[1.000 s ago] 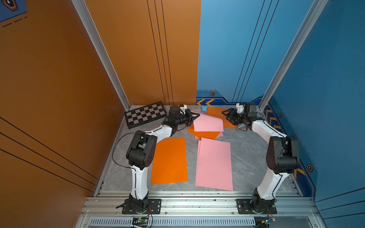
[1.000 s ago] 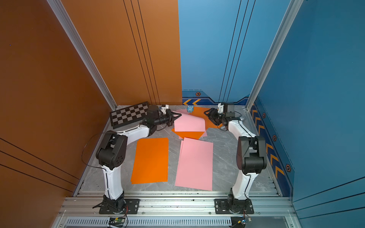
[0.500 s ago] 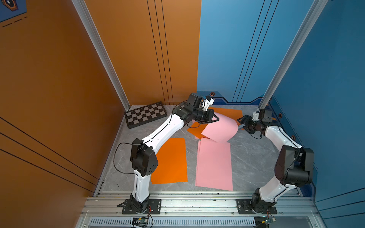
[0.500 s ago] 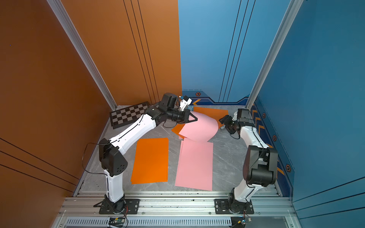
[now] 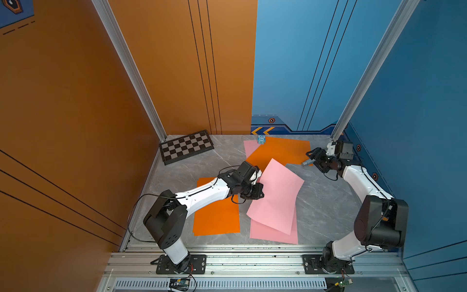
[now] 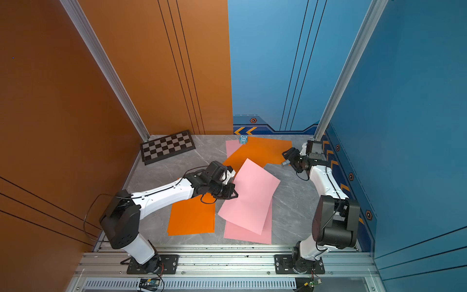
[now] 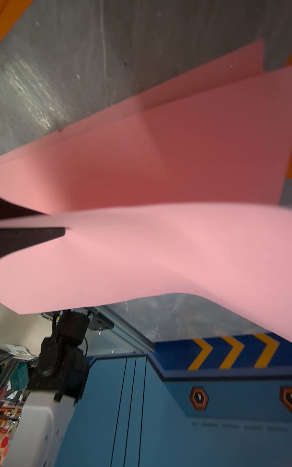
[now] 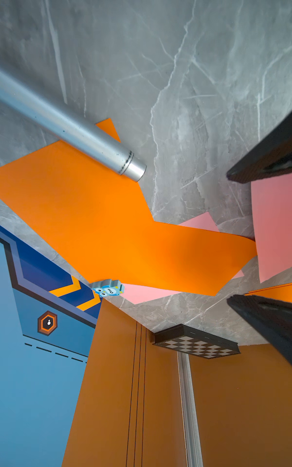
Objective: Sort the scattered colored papers by color
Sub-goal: Place the colored paper.
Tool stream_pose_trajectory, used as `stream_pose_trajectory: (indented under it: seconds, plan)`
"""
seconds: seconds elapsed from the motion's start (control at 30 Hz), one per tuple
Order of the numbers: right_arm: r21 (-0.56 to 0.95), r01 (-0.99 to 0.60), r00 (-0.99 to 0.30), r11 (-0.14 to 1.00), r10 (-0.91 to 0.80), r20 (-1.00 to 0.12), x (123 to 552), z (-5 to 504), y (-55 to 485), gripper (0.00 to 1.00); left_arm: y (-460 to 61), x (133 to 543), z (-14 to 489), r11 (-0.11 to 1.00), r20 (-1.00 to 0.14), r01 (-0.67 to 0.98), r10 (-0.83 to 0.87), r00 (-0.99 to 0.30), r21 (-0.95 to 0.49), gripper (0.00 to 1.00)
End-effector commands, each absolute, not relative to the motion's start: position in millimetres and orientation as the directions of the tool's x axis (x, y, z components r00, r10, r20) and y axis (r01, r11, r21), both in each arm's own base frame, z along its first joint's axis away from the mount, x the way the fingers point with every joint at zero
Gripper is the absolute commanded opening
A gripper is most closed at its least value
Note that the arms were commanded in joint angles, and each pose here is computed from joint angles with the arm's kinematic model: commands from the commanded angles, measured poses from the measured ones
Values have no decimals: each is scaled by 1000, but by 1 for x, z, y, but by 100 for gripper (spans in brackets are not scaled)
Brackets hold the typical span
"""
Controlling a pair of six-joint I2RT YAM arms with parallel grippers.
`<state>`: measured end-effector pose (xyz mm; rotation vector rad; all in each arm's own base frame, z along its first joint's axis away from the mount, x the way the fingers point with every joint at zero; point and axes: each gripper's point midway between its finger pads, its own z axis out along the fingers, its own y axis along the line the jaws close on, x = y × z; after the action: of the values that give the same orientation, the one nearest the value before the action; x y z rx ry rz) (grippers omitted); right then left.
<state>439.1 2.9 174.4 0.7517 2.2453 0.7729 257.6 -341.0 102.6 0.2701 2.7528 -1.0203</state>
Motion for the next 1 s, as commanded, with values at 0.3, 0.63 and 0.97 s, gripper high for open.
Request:
stream_pose_trajectory:
  seconds: [0.3, 0.63, 0.97]
  plan:
    - [664, 270, -660, 698, 636, -400, 416, 180, 14, 73, -354, 288, 67, 713, -271, 62, -183, -945, -699, 0]
    - [657, 242, -689, 714, 603, -402, 410, 177, 30, 73, -379, 267, 54, 702, -201, 25, -170, -965, -712, 0]
    - [603, 170, -784, 779, 478, -397, 393, 151, 87, 72, -369, 248, 37, 704, -122, -12, -139, -983, -710, 0]
